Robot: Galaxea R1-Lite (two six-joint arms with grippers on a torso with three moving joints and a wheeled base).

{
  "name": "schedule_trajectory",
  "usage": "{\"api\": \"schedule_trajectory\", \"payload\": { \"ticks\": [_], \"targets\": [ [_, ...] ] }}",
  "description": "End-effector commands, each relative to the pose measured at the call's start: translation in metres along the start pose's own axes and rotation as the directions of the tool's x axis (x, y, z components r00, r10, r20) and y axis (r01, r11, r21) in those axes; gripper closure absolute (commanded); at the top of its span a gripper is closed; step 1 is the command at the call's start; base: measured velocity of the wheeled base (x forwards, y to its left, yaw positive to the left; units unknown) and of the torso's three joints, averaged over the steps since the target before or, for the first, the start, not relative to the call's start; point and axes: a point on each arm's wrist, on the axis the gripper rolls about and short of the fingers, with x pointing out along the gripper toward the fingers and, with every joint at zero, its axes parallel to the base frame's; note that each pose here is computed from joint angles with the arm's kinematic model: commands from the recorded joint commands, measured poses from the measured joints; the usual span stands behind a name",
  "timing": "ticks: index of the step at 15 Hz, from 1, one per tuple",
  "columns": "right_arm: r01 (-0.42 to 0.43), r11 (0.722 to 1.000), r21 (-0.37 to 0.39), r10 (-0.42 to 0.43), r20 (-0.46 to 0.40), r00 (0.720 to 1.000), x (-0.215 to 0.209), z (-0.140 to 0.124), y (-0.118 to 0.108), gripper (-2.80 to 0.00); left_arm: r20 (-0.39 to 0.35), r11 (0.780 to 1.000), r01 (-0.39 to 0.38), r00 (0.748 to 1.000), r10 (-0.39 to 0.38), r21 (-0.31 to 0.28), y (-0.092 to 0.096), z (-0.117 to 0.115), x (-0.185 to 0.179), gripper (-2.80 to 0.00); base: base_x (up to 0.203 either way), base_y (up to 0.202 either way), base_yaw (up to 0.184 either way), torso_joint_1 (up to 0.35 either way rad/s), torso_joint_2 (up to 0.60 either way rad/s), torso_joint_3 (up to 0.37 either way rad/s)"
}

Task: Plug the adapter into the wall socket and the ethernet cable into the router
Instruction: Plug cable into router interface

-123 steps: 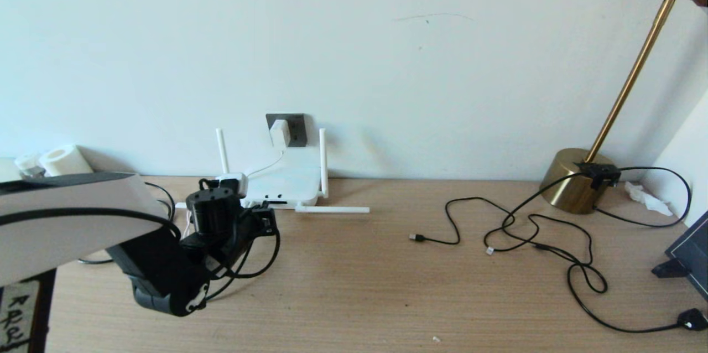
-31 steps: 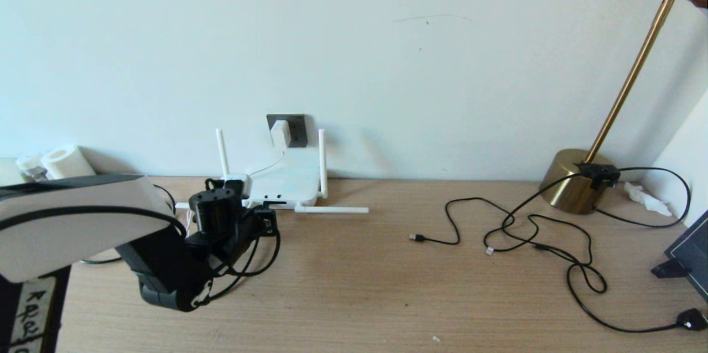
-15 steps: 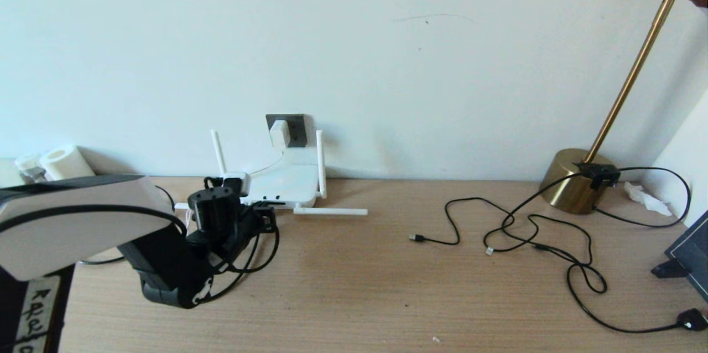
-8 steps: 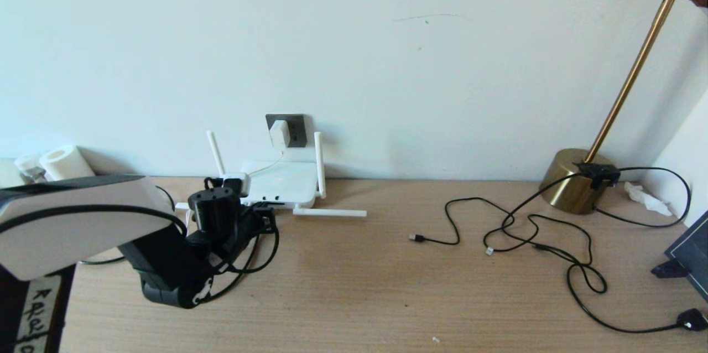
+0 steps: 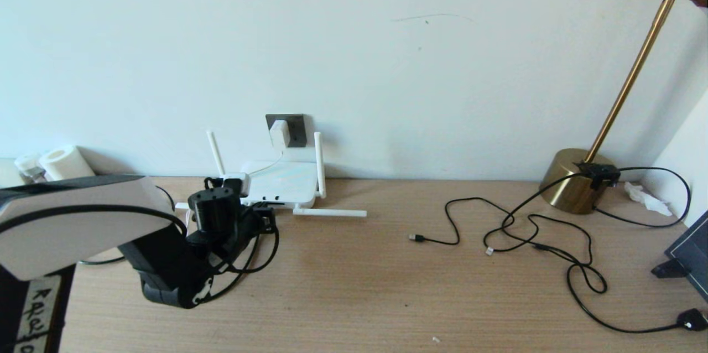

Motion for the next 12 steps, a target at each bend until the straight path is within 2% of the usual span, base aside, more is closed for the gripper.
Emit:
{"api": "schedule_trajectory", "payload": {
  "ticks": [1,3,4,8,12],
  "targets": [
    [0.000,1.000,-0.001,0.000,0.000,1.000,0.0001,0.0001,0.0000,-2.80,0.007,1.000,-0.001,1.000,0.001,-0.001,0.0001,0.0008,-0.0005,0.00,0.000,0.000,0.000,0.000,0.00,0.000],
    [0.000,1.000,-0.001,0.000,0.000,1.000,0.0001,0.0001,0.0000,-2.80,0.008,1.000,-0.001,1.000,0.001,-0.002,0.0002,0.0014,-0.0010,0.00,0.000,0.000,0.000,0.000,0.00,0.000],
    [0.000,1.000,-0.001,0.000,0.000,1.000,0.0001,0.0001,0.0000,-2.80,0.010,1.000,-0.001,1.000,0.001,-0.002,0.0002,0.0023,-0.0013,-2.80,0.000,0.000,0.000,0.000,0.00,0.000],
    [0.000,1.000,-0.001,0.000,0.000,1.000,0.0001,0.0001,0.0000,-2.80,0.043,1.000,-0.001,0.999,0.001,-0.009,0.0003,0.0053,-0.0015,-2.80,0.000,0.000,0.000,0.000,0.00,0.000],
    [0.000,1.000,-0.001,0.000,0.000,1.000,0.0001,0.0001,0.0000,-2.80,0.043,1.000,-0.001,0.999,0.002,-0.007,0.0004,0.0038,-0.0019,-2.80,0.000,0.000,0.000,0.000,0.00,0.000]
  ]
}}
